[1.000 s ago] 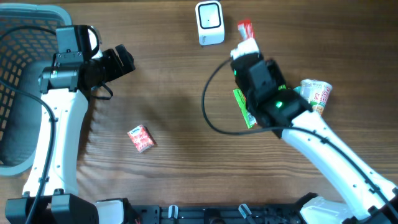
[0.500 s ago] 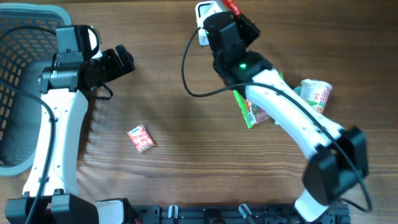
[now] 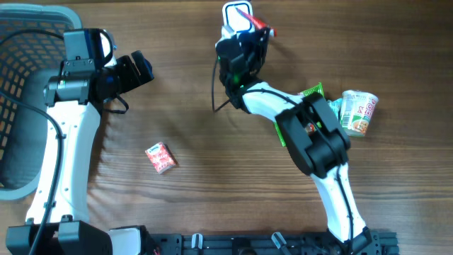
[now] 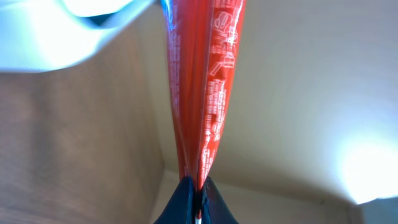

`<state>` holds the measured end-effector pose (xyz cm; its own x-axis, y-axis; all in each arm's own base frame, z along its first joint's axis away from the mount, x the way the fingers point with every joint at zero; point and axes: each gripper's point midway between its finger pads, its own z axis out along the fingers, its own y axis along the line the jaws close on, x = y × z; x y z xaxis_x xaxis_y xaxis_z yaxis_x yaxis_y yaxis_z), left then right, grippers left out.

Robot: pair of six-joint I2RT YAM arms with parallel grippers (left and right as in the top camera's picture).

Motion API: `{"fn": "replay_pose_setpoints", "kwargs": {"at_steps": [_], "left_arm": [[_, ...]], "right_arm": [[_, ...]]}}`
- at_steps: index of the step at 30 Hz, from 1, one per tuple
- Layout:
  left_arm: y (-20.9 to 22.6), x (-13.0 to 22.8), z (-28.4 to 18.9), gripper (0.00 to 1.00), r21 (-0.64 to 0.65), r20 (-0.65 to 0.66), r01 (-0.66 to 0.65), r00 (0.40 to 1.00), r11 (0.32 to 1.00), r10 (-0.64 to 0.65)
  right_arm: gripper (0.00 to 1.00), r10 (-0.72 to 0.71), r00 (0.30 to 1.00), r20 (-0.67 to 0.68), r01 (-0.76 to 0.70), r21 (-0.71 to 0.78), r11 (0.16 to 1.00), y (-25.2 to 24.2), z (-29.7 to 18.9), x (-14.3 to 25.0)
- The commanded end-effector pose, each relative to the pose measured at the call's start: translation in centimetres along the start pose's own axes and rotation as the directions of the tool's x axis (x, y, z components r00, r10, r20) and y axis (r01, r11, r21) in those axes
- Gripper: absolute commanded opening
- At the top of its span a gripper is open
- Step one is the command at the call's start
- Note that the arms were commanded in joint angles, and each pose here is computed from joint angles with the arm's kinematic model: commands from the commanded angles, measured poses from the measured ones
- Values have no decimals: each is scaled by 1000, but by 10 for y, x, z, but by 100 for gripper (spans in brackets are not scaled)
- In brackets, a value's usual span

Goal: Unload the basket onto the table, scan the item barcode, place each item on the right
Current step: 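Hold the Nescafe stick barcode in front of the scanner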

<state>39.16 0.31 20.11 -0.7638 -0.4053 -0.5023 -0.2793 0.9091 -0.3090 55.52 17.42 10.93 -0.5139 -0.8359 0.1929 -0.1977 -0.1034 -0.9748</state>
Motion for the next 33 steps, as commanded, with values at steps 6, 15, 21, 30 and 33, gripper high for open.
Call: {"fn": "replay_pose_setpoints", "kwargs": {"at_steps": [6, 15, 21, 30, 33], "left_arm": [[1, -5, -4, 100, -1, 17, -9, 1000, 1000, 9], [1, -5, -4, 100, -1, 17, -9, 1000, 1000, 9], [1, -5, -4, 100, -1, 17, -9, 1000, 1000, 9], [1, -5, -4, 100, -1, 17, -9, 1000, 1000, 9], [1, -5, -4, 100, -1, 17, -9, 1000, 1000, 9]], "right_arm": [[4, -124, 992, -11, 124, -4, 992, 26, 17, 0], [4, 82, 996, 27, -85, 145, 986, -23, 16, 0], [4, -26, 995, 100, 20, 61, 998, 7, 15, -19], [4, -65, 980, 187, 70, -17, 997, 34, 3, -38], [4, 167, 978, 126, -177, 74, 981, -5, 4, -25]]}}
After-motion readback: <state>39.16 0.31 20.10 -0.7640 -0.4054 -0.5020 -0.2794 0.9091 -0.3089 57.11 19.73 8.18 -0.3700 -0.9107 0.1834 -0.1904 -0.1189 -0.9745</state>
